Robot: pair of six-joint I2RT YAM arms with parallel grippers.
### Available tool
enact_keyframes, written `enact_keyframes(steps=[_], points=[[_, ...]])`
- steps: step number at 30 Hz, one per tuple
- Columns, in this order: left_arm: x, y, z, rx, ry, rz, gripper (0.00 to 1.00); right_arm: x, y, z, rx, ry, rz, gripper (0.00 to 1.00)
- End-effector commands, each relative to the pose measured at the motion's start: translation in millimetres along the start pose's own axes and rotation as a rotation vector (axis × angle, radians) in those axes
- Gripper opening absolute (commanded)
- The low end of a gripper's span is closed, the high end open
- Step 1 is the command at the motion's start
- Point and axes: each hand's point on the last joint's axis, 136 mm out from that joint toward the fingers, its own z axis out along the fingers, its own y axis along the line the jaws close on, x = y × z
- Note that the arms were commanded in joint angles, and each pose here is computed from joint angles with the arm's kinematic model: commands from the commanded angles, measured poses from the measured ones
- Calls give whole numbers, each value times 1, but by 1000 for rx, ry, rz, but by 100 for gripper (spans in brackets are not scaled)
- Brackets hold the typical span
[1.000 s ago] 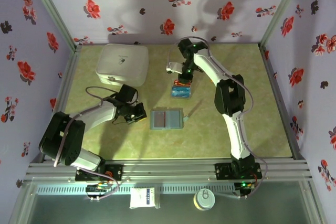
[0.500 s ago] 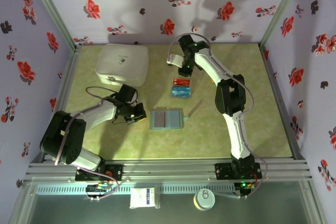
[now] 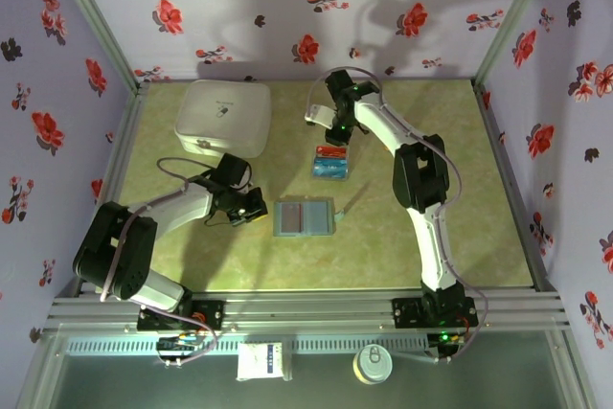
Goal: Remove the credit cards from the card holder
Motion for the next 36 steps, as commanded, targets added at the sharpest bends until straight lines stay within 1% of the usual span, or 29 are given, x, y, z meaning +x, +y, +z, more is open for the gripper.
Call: enact_keyframes(steps=[1,6,10,13,18,21,27,28,31,33,36], points=[[0,-1,-3,4,10,3,3,-7,-8,-28,56,-36,16,22],[-1,-3,-6,12,0,2,3,-16,-17,-47,113,-83,73,23],[-3,-6,-8,20,-6,5,3,-20,-19,-62,148,-135,167,23],[-4,-6,-8,23,-12,9,3,-23,-16,-72,163,-190,275,23],[-7,-8,-6,33,-20,12,3,-21,-8,-87,170,-289,519,22],[-8,-9,-3,42,-27,10,3,-19,6,-97,128,-355,675,18],[-10,-13,2,67,-33,3,4,-8,44,-103,-3,-476,990,12],[-9,-14,2,69,-34,3,4,-3,49,-103,-20,-480,1054,10],[-7,-16,3,76,-31,8,4,4,72,-99,-111,-474,1192,9],[-4,-17,5,76,-24,17,4,2,89,-96,-181,-474,1238,8],[0,-19,9,73,-10,28,4,7,114,-86,-229,-414,1296,7]])
